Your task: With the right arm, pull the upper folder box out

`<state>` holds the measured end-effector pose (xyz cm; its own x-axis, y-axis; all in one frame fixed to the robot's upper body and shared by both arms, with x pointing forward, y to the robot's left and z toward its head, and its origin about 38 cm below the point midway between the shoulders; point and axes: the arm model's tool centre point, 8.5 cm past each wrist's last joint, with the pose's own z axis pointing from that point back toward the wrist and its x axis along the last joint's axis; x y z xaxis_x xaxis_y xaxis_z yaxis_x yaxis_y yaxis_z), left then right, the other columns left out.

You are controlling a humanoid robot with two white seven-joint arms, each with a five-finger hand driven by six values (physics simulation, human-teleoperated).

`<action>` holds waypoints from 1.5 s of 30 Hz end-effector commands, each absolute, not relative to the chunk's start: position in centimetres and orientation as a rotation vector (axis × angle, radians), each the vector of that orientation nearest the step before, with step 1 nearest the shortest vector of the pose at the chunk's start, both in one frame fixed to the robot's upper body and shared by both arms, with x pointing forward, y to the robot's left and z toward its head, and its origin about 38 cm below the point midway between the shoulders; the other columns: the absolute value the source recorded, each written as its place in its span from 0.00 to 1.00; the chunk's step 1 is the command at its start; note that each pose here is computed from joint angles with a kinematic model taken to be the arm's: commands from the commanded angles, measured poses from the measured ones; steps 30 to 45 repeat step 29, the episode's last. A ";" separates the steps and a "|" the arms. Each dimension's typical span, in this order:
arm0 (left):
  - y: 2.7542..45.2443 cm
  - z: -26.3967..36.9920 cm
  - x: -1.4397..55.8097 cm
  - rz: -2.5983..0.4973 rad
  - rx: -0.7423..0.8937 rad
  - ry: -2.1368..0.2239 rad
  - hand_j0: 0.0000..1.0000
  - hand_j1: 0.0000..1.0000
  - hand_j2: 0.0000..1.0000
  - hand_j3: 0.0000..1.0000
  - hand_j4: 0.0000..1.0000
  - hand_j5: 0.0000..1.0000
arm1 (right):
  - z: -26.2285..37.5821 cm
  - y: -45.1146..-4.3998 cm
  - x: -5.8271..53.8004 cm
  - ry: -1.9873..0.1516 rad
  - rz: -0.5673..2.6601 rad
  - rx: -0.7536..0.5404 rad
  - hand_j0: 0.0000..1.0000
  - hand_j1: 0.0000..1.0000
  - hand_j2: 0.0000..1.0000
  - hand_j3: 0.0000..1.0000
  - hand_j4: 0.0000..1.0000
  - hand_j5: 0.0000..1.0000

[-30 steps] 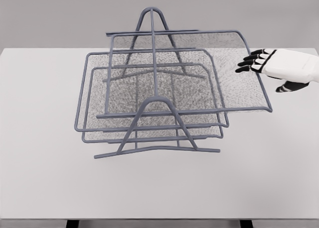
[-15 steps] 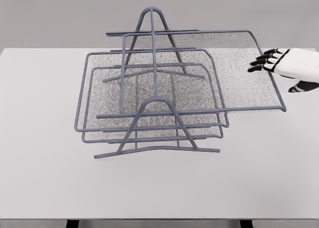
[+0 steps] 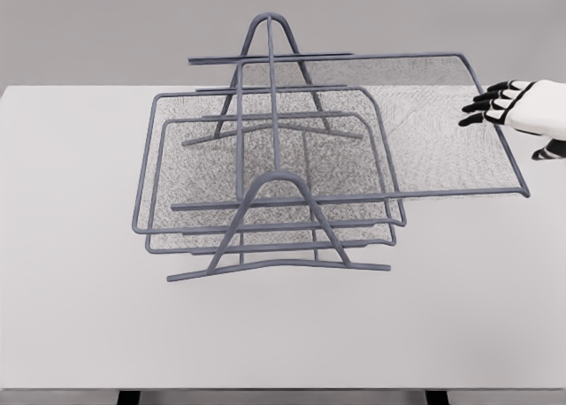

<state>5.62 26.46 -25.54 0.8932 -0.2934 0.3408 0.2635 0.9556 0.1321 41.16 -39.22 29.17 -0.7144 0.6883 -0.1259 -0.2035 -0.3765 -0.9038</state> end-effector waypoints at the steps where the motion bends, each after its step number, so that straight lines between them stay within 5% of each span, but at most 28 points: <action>1: 26.5 -25.5 5.6 -0.289 0.083 -0.366 1.00 1.00 1.00 1.00 1.00 1.00 | 28.9 -39.4 41.2 -1.257 2.147 -0.694 1.00 1.00 1.00 1.00 1.00 1.00; 45: 26.5 -25.5 5.6 -0.289 0.083 -0.366 1.00 1.00 1.00 1.00 1.00 1.00 | 32.6 -38.5 41.2 -1.454 2.040 -0.703 1.00 1.00 1.00 1.00 1.00 1.00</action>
